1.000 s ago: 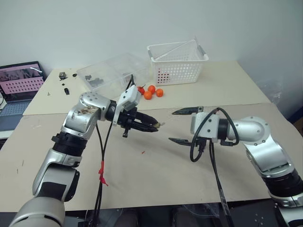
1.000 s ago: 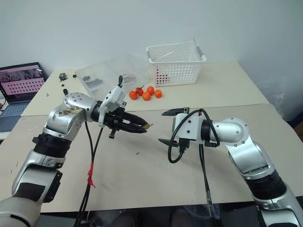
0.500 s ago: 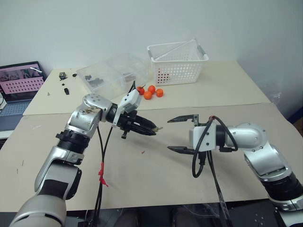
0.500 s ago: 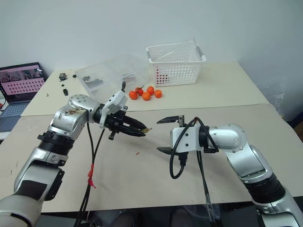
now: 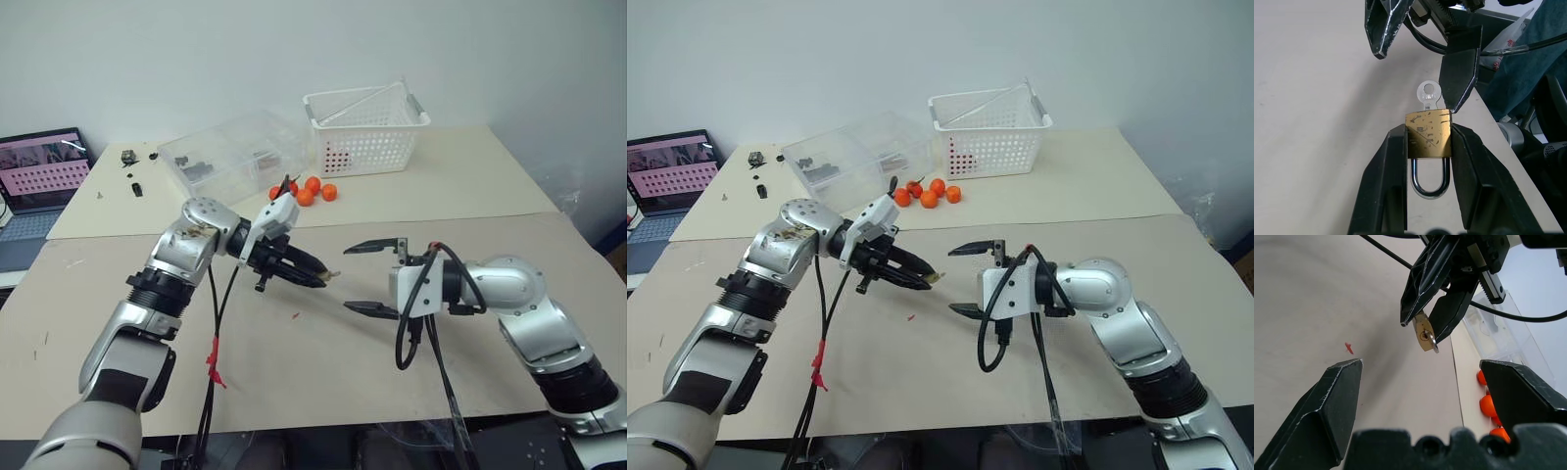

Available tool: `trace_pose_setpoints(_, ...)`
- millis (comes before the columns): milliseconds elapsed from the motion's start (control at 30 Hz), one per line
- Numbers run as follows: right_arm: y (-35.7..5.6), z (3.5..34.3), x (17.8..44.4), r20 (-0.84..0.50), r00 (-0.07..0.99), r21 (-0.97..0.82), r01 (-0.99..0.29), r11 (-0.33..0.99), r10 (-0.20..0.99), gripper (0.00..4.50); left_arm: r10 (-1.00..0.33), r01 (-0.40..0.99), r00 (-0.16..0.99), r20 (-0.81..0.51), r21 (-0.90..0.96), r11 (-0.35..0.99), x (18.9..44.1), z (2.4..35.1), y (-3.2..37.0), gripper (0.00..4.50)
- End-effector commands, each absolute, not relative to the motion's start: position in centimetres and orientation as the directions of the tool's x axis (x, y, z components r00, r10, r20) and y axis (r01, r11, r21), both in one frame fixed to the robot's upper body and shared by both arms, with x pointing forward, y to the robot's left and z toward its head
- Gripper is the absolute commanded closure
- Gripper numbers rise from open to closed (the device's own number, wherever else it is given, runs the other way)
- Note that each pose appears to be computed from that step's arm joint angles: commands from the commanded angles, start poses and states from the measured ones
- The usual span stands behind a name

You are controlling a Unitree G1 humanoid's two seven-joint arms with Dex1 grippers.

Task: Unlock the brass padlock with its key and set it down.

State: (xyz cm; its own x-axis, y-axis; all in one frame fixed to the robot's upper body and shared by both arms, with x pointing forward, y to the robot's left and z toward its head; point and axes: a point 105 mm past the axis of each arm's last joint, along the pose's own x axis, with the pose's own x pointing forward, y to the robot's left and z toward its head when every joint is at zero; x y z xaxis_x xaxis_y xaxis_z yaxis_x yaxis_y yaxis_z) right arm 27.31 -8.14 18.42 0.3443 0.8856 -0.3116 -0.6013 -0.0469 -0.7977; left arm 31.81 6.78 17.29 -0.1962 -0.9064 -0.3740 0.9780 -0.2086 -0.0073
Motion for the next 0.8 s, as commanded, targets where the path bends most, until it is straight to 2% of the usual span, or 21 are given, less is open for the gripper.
trace_pose_setpoints(33, -7.76, 19.52, 27.13, -0.278, 0.338, -0.832, -0.553, -0.049, 0.899, 0.66, -0.899, 0.968, -0.209, -0.384, 0.047, -0.245, 31.61, 18.38, 6.30, 3.74)
trace_pose_setpoints(67, -7.75, 19.49, 27.16, -0.279, 0.339, -0.833, -0.551, -0.050, 0.899, 1.10, -0.899, 0.968, -0.210, -0.385, 0.046, -0.246, 31.60, 18.37, 6.28, 3.74)
trace_pose_setpoints(100, -7.73, 19.50, 27.17, -0.278, 0.339, -0.833, -0.550, -0.050, 0.899, 1.30, -0.898, 0.968, -0.212, -0.386, 0.046, -0.248, 31.57, 18.32, 6.25, 3.74)
trace_pose_setpoints(300, -7.54, 19.67, 27.11, -0.269, 0.332, -0.830, -0.557, -0.042, 0.904, 1.30, -0.892, 0.964, -0.225, -0.392, 0.043, -0.262, 31.41, 18.06, 6.01, 3.74)
trace_pose_setpoints(433, -7.49, 19.72, 27.20, -0.263, 0.337, -0.831, -0.554, -0.035, 0.904, 2.23, -0.892, 0.963, -0.228, -0.391, 0.043, -0.266, 31.45, 18.03, 5.86, 3.74)
trace_pose_setpoints(467, -7.48, 19.75, 27.23, -0.261, 0.340, -0.834, -0.551, -0.034, 0.903, 2.58, -0.892, 0.963, -0.229, -0.390, 0.044, -0.266, 31.46, 18.04, 5.83, 3.74)
trace_pose_setpoints(800, -7.20, 19.86, 27.21, -0.253, 0.335, -0.829, -0.559, -0.024, 0.908, 2.58, -0.892, 0.961, -0.232, -0.388, 0.053, -0.273, 31.54, 18.14, 5.59, 3.74)
